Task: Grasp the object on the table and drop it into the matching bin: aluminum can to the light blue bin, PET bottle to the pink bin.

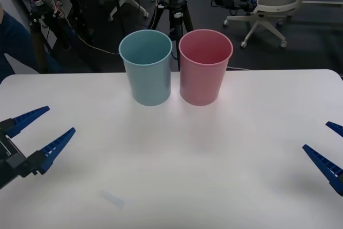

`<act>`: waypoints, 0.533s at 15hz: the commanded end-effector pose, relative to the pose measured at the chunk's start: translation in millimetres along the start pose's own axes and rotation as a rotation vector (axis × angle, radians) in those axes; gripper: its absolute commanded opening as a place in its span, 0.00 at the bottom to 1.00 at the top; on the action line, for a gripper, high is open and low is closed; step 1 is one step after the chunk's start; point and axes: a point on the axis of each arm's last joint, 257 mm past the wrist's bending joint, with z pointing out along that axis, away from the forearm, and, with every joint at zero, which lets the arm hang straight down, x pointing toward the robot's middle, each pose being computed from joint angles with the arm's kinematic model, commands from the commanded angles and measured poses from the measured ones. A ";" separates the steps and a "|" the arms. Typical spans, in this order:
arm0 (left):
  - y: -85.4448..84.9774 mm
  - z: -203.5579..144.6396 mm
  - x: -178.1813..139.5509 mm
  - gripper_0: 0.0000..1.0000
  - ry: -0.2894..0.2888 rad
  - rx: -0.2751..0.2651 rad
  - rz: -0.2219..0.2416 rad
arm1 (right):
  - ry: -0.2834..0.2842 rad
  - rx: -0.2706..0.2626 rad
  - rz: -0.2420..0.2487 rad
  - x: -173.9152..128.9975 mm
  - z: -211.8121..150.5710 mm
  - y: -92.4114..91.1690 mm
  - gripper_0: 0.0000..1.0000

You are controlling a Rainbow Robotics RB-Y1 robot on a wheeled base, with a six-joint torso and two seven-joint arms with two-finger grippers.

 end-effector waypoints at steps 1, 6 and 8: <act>-11.6 -23.4 9.8 1.00 0.012 -0.010 -0.046 | 0.000 0.000 0.000 0.0 0.0 0.0 1.00; -5.6 -63.4 24.5 1.00 0.057 -0.077 -0.066 | 0.000 0.000 0.000 0.0 0.0 0.0 1.00; -2.4 -73.0 26.0 1.00 0.068 -0.096 -0.066 | 0.000 0.000 0.000 0.0 0.0 0.0 1.00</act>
